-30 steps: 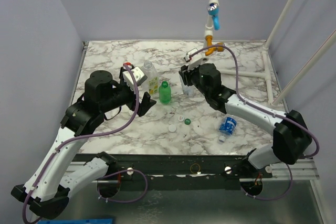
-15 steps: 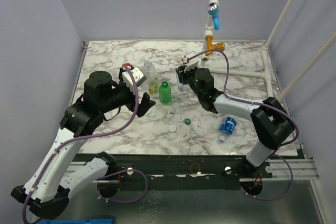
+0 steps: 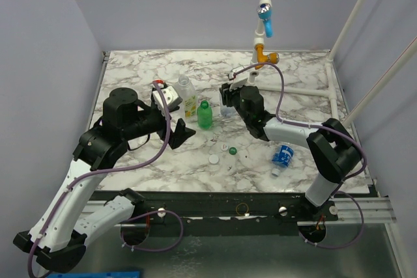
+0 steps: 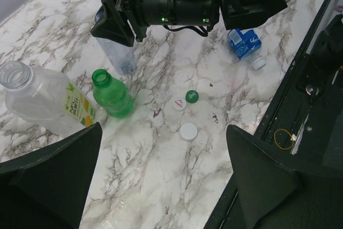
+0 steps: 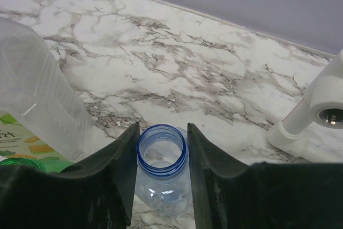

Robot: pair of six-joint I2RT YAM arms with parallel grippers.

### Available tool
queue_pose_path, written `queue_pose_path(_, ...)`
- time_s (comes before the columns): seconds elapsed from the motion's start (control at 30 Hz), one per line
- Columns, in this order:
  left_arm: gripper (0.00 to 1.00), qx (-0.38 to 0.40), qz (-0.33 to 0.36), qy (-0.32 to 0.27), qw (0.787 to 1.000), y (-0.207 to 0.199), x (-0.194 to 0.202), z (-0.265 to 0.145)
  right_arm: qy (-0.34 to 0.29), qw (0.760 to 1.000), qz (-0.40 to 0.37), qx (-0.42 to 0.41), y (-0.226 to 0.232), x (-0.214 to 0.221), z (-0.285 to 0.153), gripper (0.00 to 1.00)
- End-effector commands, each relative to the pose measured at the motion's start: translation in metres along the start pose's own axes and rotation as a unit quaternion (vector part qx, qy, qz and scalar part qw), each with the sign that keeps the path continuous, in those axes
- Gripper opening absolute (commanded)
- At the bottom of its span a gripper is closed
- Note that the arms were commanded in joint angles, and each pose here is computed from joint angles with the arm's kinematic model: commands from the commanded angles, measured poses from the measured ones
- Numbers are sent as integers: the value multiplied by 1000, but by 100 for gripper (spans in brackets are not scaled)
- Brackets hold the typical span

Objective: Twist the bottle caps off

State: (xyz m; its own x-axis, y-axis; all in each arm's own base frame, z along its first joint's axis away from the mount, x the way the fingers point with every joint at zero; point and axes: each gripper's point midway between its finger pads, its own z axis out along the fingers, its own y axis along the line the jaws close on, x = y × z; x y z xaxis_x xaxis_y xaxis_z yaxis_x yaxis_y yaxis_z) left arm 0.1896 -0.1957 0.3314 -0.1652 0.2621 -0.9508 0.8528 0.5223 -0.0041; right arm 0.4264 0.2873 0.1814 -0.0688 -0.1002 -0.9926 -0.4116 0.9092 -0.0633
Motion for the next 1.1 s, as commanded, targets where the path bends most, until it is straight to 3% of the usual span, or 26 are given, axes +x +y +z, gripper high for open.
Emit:
queue_pose_path(0.0,99,28,-2,-11,1000,-12,-11,-8,12,1000,13,17,-8,10,-1,46)
queue_pose_path(0.33,99,25,-7,-12,1000,-11,-10,-6,1,1000,16,15,-11,-16,-11,75)
queue_pose_path(0.53,99,26,-8,-13,1000,-10,-14,-5,-9,999,42,-7,-10,-48,-40,93)
queue_pose_path(0.67,99,26,-10,-17,999,-10,-19,-5,9,997,68,-17,-11,-56,-69,99)
queue_pose_path(0.87,99,21,-13,-20,1000,-7,-22,-6,120,982,146,4,-17,-16,-130,100)
queue_pose_path(0.97,99,27,-16,-20,999,-8,-24,-5,217,951,194,106,-42,30,-170,100)
queue_pose_path(1.07,99,33,-17,-20,999,-10,-25,-3,265,919,221,190,-63,62,-207,100)
